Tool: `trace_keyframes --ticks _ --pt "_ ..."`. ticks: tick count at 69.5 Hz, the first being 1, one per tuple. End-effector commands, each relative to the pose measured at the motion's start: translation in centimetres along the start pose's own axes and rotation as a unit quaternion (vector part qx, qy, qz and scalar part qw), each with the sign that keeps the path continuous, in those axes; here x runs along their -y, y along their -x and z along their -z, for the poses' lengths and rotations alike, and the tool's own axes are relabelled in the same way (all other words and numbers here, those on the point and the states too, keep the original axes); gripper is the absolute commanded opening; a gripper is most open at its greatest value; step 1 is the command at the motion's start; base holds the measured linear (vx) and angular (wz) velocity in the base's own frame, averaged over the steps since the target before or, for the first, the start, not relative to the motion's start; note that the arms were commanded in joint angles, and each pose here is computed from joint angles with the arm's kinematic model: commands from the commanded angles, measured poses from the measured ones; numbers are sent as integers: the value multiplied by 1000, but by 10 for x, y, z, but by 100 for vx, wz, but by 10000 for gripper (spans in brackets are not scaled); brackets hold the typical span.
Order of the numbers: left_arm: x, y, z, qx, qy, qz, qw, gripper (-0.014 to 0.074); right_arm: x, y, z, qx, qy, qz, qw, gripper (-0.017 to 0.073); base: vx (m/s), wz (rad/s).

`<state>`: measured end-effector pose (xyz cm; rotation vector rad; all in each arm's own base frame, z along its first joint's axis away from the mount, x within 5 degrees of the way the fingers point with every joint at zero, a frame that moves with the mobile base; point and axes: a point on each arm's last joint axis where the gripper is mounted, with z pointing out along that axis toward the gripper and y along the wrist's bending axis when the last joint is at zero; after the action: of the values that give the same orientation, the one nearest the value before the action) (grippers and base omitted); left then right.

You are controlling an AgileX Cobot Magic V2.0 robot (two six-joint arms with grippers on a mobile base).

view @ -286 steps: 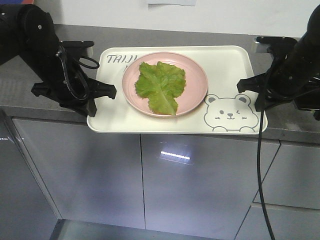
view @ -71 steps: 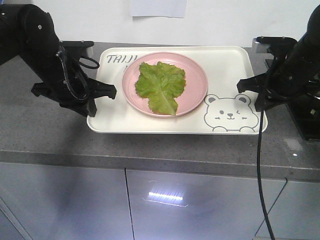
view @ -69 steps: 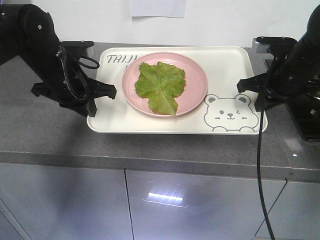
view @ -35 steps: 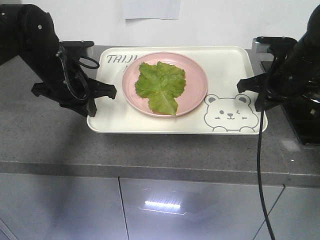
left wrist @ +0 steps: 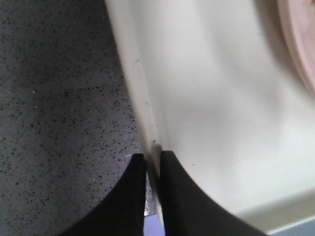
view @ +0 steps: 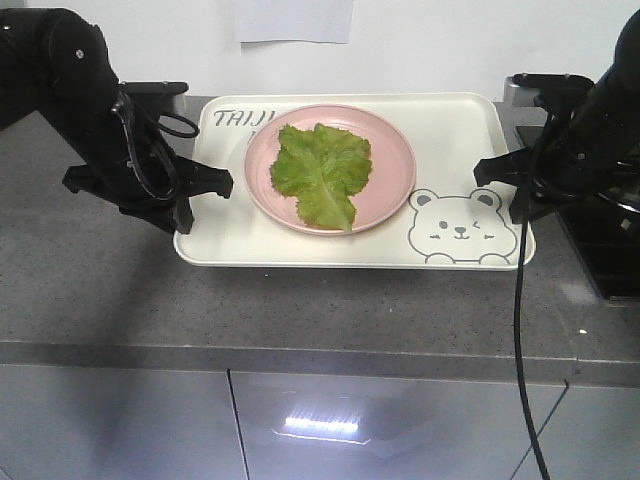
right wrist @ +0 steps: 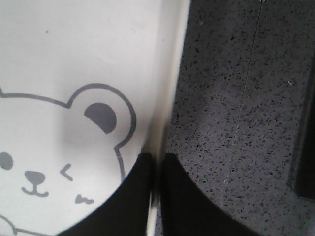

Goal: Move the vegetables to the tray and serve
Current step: 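Keep holding the tray with both grippers as the base drives on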

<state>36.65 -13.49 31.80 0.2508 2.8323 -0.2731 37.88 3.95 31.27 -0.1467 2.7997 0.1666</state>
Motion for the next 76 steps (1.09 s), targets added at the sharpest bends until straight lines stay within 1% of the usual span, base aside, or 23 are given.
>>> trace_keyframes --ticks 1,76 --pt "18 2 36 68 -56 -12 996 -6 -13 6 31 73 34 11 997 -7 5 -2" --pt "18 2 36 68 -56 -12 996 -6 -13 6 31 73 34 11 997 -7 6 -1"
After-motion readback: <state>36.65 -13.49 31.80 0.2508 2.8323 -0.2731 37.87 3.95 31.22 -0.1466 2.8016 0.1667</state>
